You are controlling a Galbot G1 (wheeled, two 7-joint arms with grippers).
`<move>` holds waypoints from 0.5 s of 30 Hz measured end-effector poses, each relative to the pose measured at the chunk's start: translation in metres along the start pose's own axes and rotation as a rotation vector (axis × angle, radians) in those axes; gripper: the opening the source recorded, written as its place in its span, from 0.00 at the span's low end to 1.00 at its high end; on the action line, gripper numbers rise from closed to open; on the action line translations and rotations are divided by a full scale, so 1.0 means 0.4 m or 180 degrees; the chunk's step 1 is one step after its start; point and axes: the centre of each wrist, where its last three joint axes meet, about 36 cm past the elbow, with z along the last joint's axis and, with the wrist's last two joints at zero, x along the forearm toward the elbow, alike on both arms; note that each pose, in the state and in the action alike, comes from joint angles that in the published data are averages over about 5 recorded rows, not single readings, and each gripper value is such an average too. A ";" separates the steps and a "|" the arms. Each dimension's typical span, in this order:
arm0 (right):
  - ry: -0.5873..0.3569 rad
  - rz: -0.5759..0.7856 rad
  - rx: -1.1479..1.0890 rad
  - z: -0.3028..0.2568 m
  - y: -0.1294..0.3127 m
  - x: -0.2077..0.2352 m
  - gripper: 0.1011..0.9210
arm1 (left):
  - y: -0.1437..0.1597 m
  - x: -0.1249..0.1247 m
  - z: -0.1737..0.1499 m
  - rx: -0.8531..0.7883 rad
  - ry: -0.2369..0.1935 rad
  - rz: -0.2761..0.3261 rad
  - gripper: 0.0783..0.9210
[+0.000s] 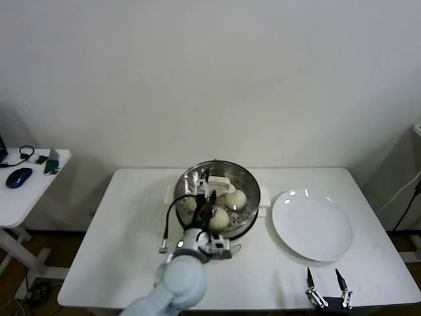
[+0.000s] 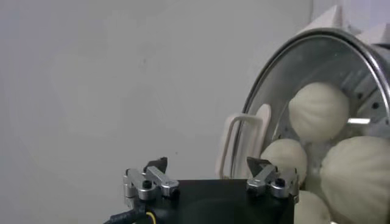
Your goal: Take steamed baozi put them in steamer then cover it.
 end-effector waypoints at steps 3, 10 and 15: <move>0.0002 0.0016 -0.0006 -0.006 0.005 -0.004 0.88 | 0.010 0.032 0.038 0.0213 -0.0095 0.0034 0.88; 0.0002 0.0031 0.0025 -0.012 0.017 -0.018 0.88 | 0.026 0.101 0.133 0.1048 -0.0277 0.0060 0.88; -0.0009 -0.0010 0.0071 -0.017 0.025 -0.031 0.88 | 0.033 0.128 0.230 0.1870 -0.0227 0.0020 0.88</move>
